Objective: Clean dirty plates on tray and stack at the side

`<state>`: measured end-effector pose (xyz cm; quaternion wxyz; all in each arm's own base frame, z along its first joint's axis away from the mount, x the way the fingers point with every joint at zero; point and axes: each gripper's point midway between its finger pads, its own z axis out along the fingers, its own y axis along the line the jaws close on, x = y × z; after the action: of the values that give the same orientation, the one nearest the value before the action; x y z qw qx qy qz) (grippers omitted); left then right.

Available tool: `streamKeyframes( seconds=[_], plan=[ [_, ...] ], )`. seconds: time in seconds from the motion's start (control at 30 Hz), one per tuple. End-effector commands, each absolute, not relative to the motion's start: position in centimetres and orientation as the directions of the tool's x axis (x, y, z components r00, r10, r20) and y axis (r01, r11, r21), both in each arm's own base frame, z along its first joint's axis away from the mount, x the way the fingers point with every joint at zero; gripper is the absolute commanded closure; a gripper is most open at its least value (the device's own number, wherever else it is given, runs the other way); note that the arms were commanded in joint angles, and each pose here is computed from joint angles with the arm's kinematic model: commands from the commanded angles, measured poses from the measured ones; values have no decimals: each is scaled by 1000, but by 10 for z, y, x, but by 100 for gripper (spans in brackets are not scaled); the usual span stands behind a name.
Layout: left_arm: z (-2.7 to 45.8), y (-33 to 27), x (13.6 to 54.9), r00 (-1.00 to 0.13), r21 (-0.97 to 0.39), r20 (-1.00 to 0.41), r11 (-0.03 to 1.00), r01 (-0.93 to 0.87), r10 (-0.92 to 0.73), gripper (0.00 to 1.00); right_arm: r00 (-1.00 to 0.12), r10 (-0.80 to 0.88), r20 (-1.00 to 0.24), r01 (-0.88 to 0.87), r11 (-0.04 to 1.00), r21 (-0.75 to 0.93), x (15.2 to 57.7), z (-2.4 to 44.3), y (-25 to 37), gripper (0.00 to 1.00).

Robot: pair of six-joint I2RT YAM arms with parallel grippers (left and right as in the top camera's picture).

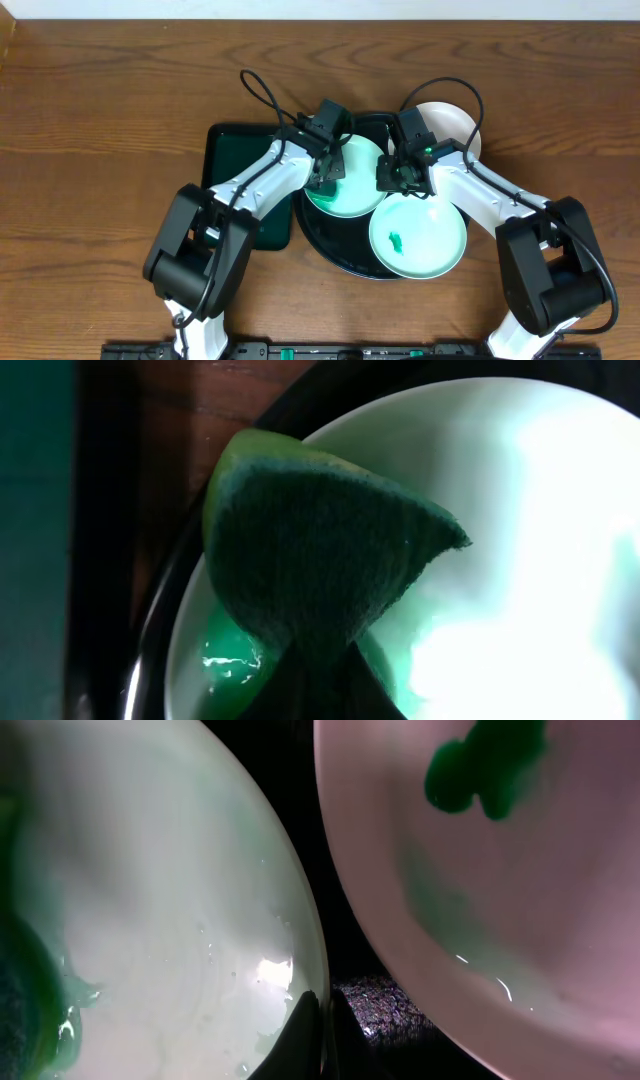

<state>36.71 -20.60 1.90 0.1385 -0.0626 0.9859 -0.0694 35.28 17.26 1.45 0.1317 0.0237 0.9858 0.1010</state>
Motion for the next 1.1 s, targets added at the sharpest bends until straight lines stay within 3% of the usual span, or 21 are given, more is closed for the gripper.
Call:
streamKeyframes(
  seconds=[0.0, 0.4, 0.5, 0.87, 1.07],
  plan=[
    [-17, -201, 354, -972, -98, -186, 987, -128, -145, 93, -959, 26, -281, -29, 981, 190, 351, 21, 175, 99],
    [-31, -207, 343, -984, -114, -119, 986, -119, -132, 93, -968, 9, -253, -38, 983, 181, 349, 5, 176, 95],
    [-31, -208, 342, -986, -119, -114, 987, -110, -124, 93, -967, 16, -255, -32, 982, 184, 350, 5, 176, 99],
    [-22, -251, 320, -997, -350, 34, 934, -75, -67, 93, -966, 16, -259, -33, 982, 186, 351, 5, 177, 99],
    [2, -270, 327, -999, -457, -1, 889, -42, -48, 93, -966, 16, -259, -33, 982, 187, 351, 5, 177, 99]
  ],
)
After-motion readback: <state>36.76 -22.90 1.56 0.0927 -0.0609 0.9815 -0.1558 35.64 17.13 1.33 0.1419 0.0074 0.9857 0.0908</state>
